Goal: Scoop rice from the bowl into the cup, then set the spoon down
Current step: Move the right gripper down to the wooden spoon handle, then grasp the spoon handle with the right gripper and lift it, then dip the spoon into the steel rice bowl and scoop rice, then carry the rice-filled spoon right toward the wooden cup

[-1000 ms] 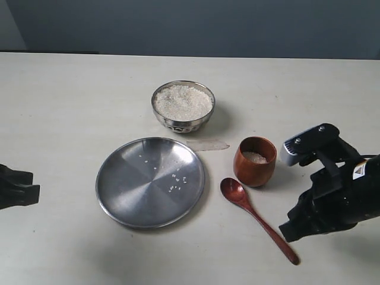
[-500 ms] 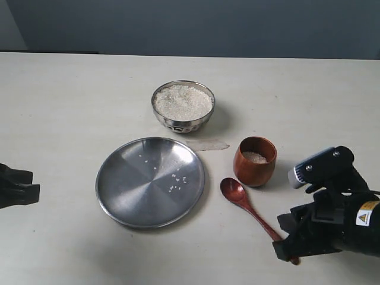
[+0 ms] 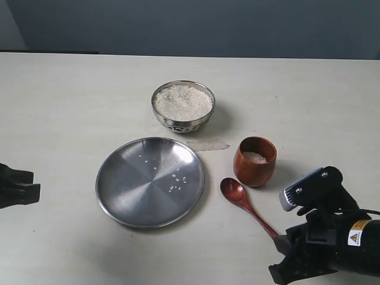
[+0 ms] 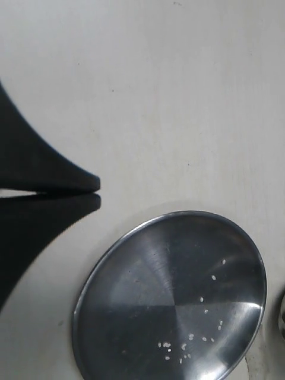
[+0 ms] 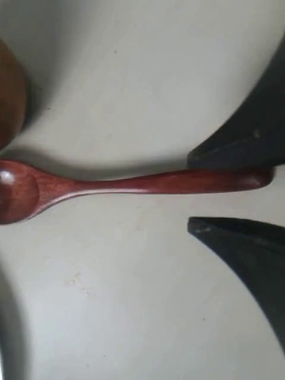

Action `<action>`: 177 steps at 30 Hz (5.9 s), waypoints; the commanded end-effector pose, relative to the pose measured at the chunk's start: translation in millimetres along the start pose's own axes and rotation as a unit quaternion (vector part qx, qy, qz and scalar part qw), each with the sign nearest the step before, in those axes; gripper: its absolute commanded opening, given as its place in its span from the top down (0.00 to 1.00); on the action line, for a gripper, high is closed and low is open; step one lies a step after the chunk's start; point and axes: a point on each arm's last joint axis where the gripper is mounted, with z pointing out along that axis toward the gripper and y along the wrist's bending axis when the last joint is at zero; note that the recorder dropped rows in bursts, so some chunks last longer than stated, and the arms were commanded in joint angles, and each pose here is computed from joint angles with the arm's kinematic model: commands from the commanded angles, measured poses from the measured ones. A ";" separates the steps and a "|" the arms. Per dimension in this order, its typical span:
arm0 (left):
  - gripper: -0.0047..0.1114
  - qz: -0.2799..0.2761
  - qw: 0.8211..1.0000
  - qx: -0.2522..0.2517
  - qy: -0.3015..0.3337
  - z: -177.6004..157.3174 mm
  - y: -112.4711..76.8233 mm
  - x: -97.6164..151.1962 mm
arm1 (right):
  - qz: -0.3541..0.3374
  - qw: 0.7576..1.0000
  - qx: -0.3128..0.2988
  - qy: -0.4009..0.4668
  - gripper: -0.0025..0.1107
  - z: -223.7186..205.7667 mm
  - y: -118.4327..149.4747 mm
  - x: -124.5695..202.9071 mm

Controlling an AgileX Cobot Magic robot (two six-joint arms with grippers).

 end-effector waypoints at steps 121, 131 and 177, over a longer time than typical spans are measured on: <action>0.96 -0.042 0.999 0.022 -0.003 -0.8 -4.4 -2.1 | -0.327 0.864 0.314 0.218 0.98 90.4 51.6 -251.8; 0.96 -0.041 0.999 0.022 -0.002 -0.8 -4.5 -1.9 | -0.276 0.898 0.267 0.216 0.98 90.4 54.7 -248.4; 0.96 -0.033 0.999 0.020 0.002 -0.8 -4.1 -1.1 | -0.114 0.977 0.148 0.106 0.98 -23.5 42.9 -258.4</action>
